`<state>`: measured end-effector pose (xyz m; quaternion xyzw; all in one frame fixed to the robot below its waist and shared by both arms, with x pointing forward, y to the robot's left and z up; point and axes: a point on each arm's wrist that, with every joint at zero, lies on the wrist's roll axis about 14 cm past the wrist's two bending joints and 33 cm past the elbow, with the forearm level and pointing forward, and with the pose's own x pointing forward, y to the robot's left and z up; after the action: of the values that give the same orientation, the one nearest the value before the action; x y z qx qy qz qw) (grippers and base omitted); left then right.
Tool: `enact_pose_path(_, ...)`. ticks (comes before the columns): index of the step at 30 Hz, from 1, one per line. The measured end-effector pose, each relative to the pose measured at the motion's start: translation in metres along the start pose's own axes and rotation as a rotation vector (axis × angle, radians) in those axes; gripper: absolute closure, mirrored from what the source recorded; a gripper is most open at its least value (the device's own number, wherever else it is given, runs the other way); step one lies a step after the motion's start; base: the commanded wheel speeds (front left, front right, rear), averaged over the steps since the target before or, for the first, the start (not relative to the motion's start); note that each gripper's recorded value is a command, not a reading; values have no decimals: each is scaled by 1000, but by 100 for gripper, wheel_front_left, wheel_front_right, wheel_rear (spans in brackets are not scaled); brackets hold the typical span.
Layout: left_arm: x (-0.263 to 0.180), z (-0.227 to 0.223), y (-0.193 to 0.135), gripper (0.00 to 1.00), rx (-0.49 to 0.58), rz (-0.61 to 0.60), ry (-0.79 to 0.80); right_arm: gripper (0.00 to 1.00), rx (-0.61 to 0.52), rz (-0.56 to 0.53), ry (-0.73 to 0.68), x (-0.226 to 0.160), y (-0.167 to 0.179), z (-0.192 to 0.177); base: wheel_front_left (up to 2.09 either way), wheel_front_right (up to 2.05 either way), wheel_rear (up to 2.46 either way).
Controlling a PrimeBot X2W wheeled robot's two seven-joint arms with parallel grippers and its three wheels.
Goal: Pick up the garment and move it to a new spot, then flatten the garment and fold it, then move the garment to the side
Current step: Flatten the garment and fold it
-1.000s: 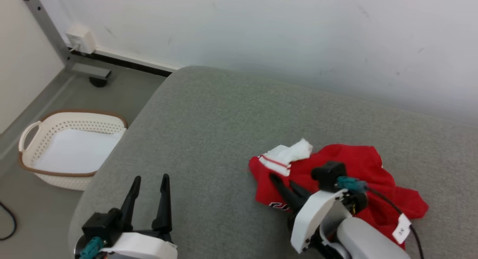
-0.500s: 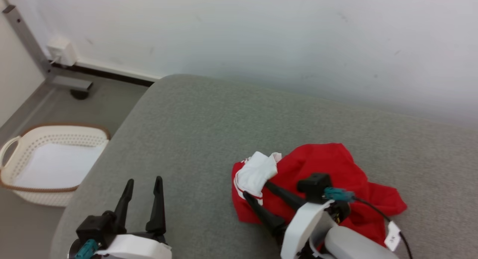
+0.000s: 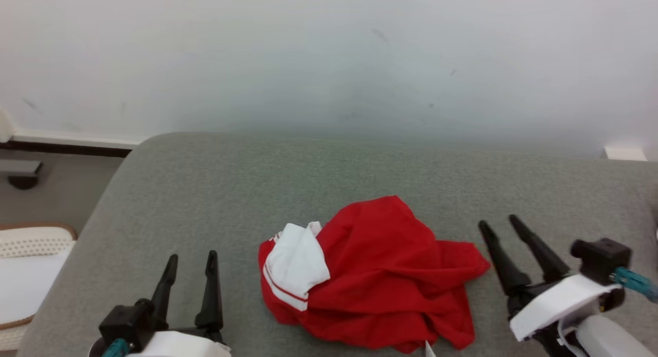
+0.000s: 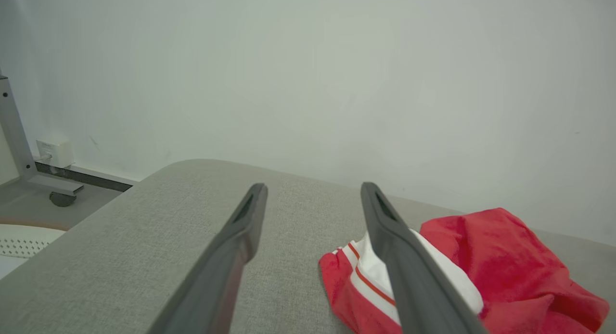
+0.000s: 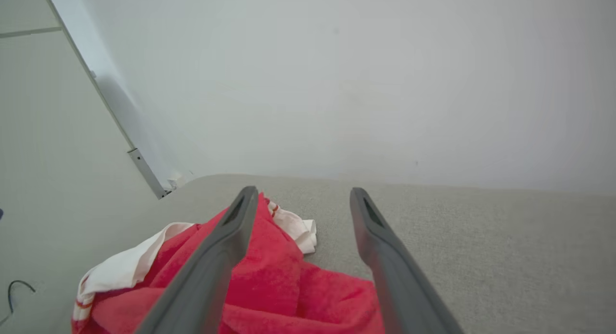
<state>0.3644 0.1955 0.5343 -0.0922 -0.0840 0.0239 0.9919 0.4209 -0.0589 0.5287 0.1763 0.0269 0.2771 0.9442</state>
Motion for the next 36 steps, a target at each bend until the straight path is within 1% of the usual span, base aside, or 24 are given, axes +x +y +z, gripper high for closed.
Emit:
enact_pose_path(2,5,-3,-8,0,0,-25,6,0,11,-82,-64,-19,-21,9,0,0,0)
enact_pose_path(5,8,-6,-15,0,8,-49,15,0,26,-133,-89,-35,-27,5,0,0,0)
enact_pose_path(10,11,-9,-22,0,14,-77,22,0,25,-167,-122,-47,-28,6,0,0,0)
enact_pose_path(16,16,-8,-30,0,21,-111,18,0,9,-187,-157,-52,-31,14,0,0,0)
enact_pose_path(21,28,-16,-50,0,21,-182,54,0,-21,-231,-163,-59,-44,15,0,0,0)
enact_pose_path(25,45,-27,-76,0,21,-261,138,0,-21,-256,-164,-61,-49,14,0,0,0)
enact_pose_path(27,51,-38,-88,0,34,-296,209,0,-16,-275,-171,-64,-52,14,0,0,0)
enact_pose_path(32,65,-63,-99,0,78,-318,368,0,0,-322,-183,-73,-60,13,0,0,0)
enact_pose_path(34,73,-68,-100,0,99,-314,403,0,3,-347,-185,-79,-66,13,0,0,0)
enact_pose_path(36,77,-79,-99,0,122,-308,474,0,5,-372,-186,-85,-71,12,0,0,0)
